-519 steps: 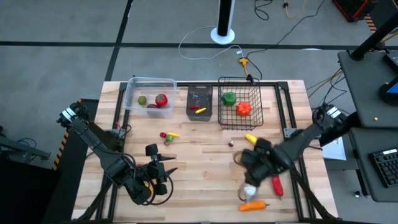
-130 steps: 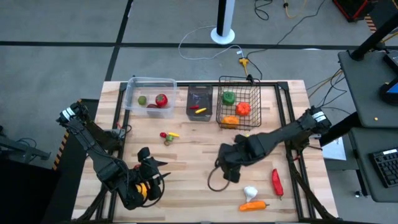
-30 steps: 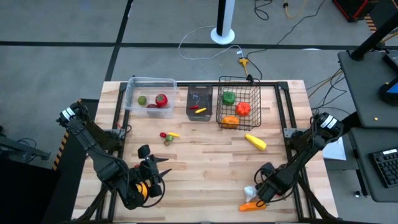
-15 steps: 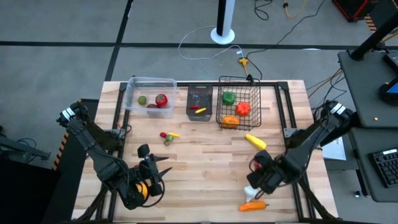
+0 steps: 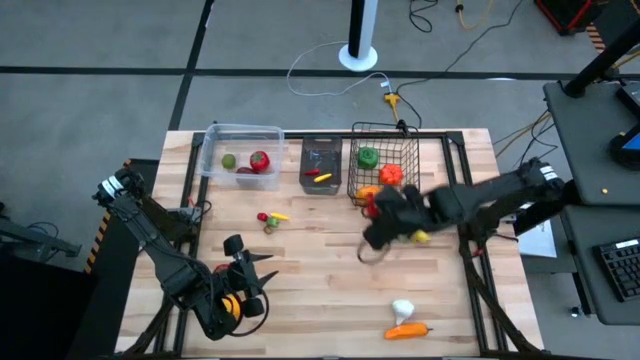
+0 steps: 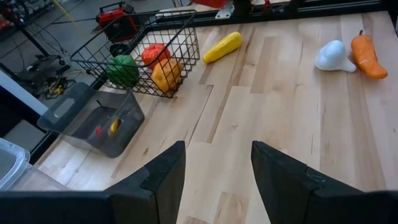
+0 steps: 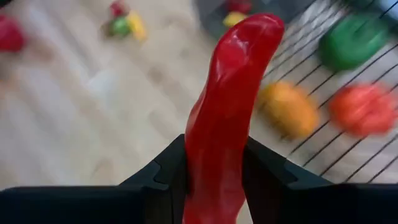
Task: Sort produce into baskets
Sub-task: Put the red chili pepper into the wire basket
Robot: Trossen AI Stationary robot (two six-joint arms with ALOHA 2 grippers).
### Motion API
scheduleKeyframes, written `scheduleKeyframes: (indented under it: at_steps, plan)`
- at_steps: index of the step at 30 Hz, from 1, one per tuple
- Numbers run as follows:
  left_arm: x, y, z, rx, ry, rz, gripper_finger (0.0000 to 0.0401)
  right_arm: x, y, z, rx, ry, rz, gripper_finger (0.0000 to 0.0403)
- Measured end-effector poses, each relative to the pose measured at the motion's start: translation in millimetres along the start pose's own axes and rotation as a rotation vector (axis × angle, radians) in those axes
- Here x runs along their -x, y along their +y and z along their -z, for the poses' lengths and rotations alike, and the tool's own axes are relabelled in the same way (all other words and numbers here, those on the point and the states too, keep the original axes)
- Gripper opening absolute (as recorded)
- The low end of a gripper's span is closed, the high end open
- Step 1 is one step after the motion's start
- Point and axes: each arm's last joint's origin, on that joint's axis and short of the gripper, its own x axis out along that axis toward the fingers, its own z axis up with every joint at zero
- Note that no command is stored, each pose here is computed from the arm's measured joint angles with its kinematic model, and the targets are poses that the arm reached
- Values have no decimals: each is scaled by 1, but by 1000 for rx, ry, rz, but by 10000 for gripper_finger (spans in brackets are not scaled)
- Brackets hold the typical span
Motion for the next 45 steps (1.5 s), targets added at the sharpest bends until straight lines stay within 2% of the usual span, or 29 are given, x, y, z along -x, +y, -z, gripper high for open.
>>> scheduleKeyframes:
  at_steps: [7, 14, 19, 27, 32, 45]
  plan:
    - [0, 0, 0, -1, 0, 0, 167, -20, -47, -55, 15, -73, 173, 115]
    - [0, 0, 0, 3, 0, 0, 167, -43, -102, -83, -27, -51, 351, 117]
    - [0, 0, 0, 4, 0, 0, 167, -61, -131, -94, 103, -43, 422, 119]
    - [0, 0, 0, 12, 1, 2, 167, -90, -162, -93, 216, -16, 405, 120]
    - [0, 0, 0, 13, 1, 2, 167, -101, -173, -84, 203, 21, 426, 120]
    - [0, 0, 0, 15, 0, 2, 167, -127, -180, -56, 190, 59, 432, 121]
